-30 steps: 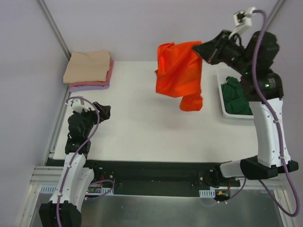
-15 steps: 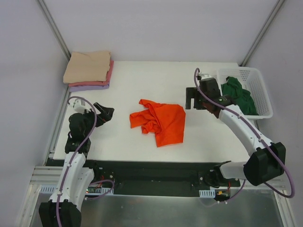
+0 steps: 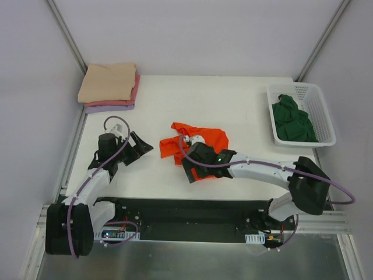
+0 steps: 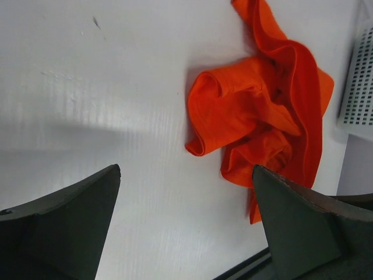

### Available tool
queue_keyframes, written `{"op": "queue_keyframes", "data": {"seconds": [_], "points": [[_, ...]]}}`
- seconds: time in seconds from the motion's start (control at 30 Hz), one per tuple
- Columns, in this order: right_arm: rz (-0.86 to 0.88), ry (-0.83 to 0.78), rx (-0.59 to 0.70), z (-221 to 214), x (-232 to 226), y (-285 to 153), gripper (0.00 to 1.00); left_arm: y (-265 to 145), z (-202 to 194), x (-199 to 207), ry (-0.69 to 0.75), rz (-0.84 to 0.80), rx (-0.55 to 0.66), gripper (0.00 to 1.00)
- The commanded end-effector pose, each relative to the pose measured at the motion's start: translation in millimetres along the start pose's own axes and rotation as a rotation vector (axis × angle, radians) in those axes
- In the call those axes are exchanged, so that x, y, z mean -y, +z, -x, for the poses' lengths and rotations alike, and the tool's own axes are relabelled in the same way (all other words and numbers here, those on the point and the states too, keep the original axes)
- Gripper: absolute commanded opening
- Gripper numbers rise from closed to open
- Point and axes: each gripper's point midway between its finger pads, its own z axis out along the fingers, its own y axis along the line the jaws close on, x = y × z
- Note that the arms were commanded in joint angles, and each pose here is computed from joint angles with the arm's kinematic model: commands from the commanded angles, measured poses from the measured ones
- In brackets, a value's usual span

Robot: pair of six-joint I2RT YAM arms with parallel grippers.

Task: Fold and stack the t-shirts
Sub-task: Move the tshirt to the center of the board, then flatten out the tshirt

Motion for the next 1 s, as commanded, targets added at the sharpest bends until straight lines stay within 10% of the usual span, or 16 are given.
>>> {"op": "queue_keyframes", "data": {"seconds": [0.0, 0.43, 0.73, 0.97], "points": [[-0.030, 0.033, -0.001, -16, -25, 16, 0.97, 14, -11, 22, 0.045, -0.057, -0.098, 0.94], [-0.181, 0.009, -0.102, -46, -12, 62, 0.64, 66, -23, 23, 0.087, 0.014, -0.243, 0.87], [-0.255, 0.025, -0.020, -30, 11, 30, 0.12, 87, -38, 3, 0.108, 0.095, -0.309, 0.71], [-0.203, 0.037, 0.069, -3, 12, -7, 0.00, 106, -43, 8, 0.111, 0.100, -0.348, 0.38]]}}
